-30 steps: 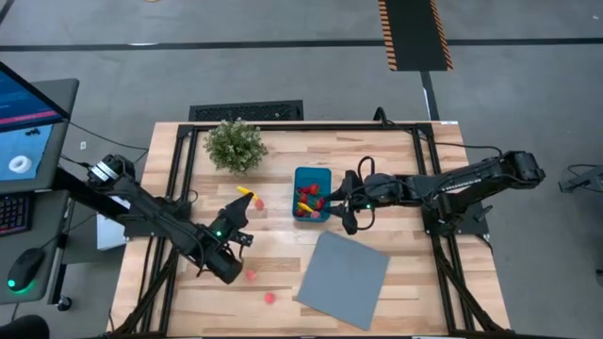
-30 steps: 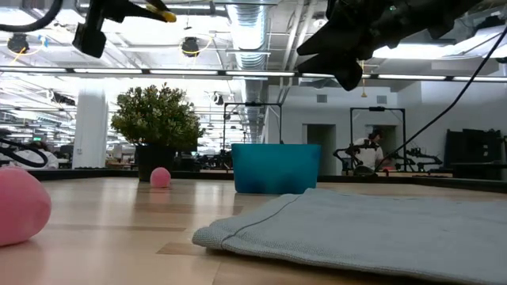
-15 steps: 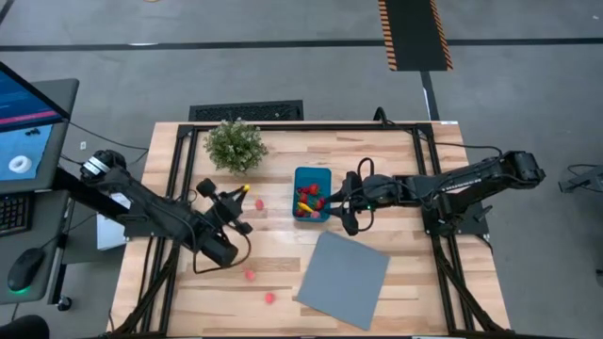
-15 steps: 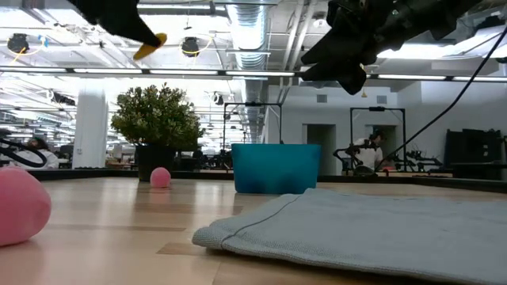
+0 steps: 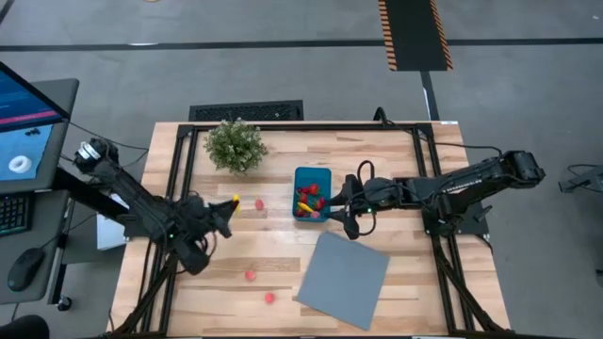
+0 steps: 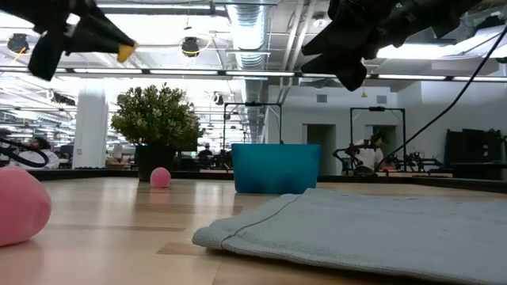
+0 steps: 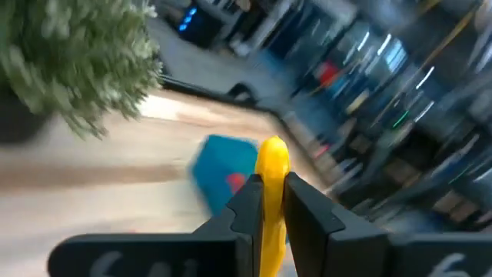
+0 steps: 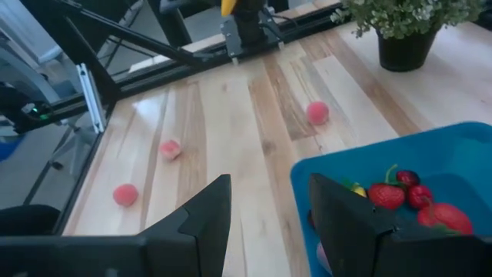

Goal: Pick and placing Produce into tupperware
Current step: Put the corn into the blue bin

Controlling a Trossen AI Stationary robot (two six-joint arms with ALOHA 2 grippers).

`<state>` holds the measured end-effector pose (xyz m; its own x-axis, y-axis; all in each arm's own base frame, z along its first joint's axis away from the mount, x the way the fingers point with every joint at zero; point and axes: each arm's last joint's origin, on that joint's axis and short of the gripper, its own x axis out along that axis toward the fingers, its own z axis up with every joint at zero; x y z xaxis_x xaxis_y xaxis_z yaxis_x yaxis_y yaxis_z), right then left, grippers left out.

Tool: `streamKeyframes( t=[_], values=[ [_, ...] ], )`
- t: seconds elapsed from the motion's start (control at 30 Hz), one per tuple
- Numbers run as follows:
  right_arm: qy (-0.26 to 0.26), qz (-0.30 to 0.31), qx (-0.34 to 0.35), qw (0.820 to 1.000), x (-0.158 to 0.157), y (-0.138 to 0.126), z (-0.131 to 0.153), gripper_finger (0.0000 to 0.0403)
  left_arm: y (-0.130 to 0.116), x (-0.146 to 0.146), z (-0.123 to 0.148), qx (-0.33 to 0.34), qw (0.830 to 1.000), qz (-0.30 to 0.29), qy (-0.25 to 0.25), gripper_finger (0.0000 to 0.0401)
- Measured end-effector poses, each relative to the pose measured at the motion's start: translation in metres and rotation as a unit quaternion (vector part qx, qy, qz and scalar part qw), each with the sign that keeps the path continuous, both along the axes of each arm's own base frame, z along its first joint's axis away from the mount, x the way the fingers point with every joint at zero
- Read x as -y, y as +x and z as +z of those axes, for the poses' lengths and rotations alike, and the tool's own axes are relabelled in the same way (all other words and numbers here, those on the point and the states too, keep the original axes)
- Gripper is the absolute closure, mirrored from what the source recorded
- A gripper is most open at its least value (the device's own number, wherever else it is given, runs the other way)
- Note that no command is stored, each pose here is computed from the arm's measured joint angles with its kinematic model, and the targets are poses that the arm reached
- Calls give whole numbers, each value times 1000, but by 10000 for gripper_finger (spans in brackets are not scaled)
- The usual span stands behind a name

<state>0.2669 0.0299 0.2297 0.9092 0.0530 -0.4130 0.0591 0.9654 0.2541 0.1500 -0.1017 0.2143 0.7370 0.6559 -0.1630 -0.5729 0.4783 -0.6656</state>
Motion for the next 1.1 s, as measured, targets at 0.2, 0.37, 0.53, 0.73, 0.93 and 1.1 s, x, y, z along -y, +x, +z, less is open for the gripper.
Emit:
streamKeyframes(
  t=[0.2, 0.37, 0.53, 0.73, 0.93, 1.1],
  values=[
    [2, 7, 17, 1000, -4, 1, 3, 207, -22, -1, -24, 186, 976, 11, -108, 366],
    [3, 13, 27, 1000, -7, 1, 5, 207, -26, 4, -30, 241, 955, 1, -174, 370],
    [4, 14, 29, 999, -8, 1, 5, 207, -30, 9, -28, 230, 955, -22, -187, 371],
    [4, 15, 30, 999, -8, 1, 5, 207, -33, 8, -27, 184, 969, -40, -157, 371],
    [-27, 23, 21, 999, -6, 1, 3, 207, -43, -9, -26, 66, 985, -69, -146, 371],
    [-39, 17, 67, 997, 8, 0, 17, 207, -53, -26, -14, 23, 992, -84, -92, 371]
  ],
)
